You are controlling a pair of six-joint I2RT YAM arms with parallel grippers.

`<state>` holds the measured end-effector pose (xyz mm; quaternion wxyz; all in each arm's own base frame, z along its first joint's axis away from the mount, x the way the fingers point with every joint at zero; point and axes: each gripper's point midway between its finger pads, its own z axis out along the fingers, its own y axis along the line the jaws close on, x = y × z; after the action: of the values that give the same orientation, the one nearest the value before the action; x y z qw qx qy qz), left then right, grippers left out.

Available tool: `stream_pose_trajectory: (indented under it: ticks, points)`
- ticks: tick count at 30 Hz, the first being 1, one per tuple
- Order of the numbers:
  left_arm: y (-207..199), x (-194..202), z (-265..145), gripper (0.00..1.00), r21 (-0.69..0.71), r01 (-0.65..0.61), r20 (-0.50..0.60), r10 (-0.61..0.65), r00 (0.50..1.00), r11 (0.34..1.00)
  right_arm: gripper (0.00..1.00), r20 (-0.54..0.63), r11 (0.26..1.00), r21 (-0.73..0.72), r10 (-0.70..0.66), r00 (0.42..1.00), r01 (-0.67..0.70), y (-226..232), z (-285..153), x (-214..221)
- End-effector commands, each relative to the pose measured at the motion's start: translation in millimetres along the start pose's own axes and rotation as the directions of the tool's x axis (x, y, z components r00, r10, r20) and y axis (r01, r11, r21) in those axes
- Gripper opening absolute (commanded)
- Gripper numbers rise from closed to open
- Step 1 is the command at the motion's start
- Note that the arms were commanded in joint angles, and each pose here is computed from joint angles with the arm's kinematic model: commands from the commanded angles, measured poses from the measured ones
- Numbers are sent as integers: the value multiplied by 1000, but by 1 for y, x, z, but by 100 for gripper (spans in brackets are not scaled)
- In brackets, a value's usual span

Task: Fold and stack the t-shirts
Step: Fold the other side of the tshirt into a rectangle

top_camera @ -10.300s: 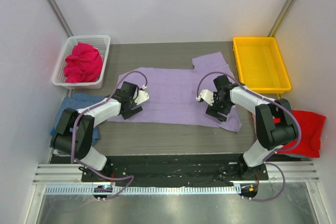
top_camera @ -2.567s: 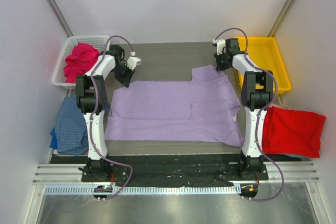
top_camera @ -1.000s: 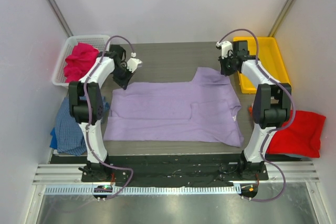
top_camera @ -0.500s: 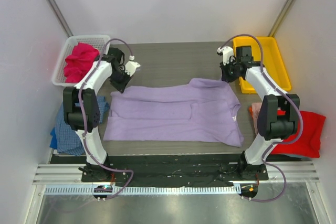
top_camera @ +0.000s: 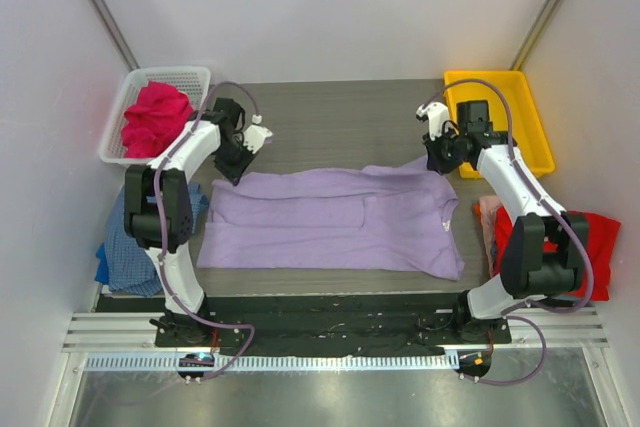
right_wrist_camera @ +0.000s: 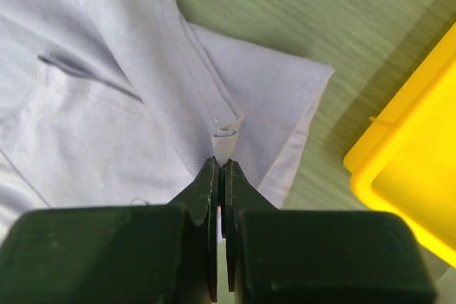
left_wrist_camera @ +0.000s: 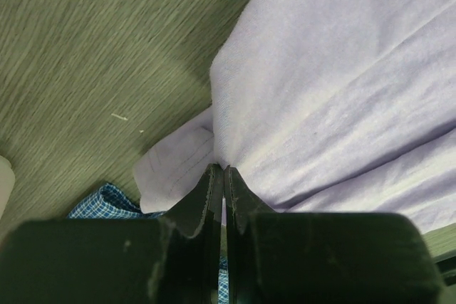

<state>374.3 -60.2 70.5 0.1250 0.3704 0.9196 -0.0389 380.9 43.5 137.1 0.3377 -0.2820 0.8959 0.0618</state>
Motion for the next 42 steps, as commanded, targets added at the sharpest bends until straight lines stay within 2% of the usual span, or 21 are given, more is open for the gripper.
stream_pose_trajectory:
  ticks: [1,20,42]
  points:
    - [2,-18,-18,7,-46,-3,49,5,999,999,1,-5,999,-34,-26,1000,26,17,-14,11]
    - [-9,-8,-26,7,-62,-30,7,31,1000,998,1,-88,995,-91,-47,995,39,46,-29,59]
    - [-11,-1,-37,7,-91,-43,4,43,999,995,1,-76,993,-111,-47,996,39,69,-74,64]
